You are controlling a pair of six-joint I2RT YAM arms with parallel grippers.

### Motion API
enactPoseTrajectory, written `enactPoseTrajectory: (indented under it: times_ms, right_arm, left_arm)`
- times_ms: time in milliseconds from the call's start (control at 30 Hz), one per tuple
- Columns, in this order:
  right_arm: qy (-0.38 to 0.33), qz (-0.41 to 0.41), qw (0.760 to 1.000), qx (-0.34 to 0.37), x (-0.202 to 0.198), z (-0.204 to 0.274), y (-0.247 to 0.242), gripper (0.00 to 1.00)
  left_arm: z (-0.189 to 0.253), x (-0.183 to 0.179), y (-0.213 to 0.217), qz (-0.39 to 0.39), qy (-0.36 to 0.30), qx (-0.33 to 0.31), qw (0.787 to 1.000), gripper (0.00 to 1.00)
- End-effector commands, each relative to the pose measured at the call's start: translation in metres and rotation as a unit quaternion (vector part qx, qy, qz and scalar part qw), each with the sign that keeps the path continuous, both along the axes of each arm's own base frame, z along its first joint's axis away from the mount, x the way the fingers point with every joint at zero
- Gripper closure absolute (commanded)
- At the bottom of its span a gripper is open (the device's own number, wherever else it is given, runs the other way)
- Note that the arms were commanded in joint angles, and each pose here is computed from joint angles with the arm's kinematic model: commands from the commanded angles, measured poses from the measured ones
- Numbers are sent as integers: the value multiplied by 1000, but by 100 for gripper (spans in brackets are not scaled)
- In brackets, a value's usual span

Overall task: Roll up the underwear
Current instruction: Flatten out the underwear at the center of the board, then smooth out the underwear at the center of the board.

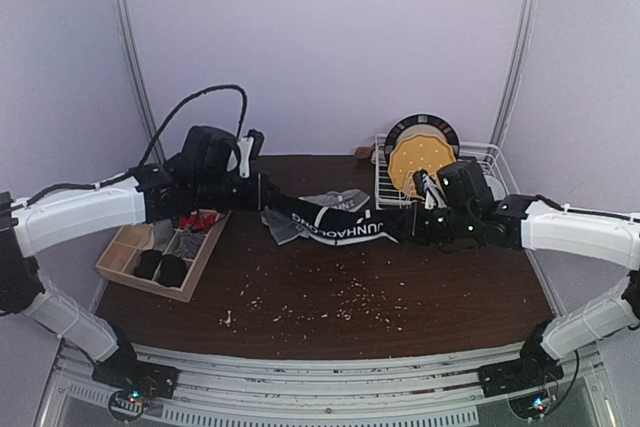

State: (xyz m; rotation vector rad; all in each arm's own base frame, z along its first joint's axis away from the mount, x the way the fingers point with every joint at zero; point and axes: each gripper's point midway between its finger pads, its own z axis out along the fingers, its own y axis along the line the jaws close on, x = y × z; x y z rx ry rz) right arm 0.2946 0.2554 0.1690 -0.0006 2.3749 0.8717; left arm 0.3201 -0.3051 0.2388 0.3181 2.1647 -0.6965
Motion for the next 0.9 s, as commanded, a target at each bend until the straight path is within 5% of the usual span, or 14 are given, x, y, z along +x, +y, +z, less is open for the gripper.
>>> enactPoseTrajectory:
  times_ms: [0,100,333,400,533,700,867]
  right_arm:
    - [83,-4,997,3,-35,-73,-13,100]
    - [114,-2,993,10,-64,-107,-16,93]
    - [98,41,994,-27,-119,-104,-17,36]
    - [85,45,994,-49,-126,-94,-24,26]
    - [48,16,994,-97,-122,-82,-46,26]
    - [28,-5,992,-120,-101,-82,-42,40]
    - [77,13,993,-90,-96,-106,-10,36]
  left_arm:
    - [-81,-32,11,-1,89,-5,996,100]
    - [-135,-58,17,-3,144,1,990,100]
    - [-173,-113,34,-14,169,68,983,96]
    - [-167,-123,43,-13,165,83,983,57]
    - [-143,-138,54,-19,132,84,988,4]
    - [-108,-131,48,-30,80,63,994,6]
    - [-113,-119,8,-68,94,72,991,40]
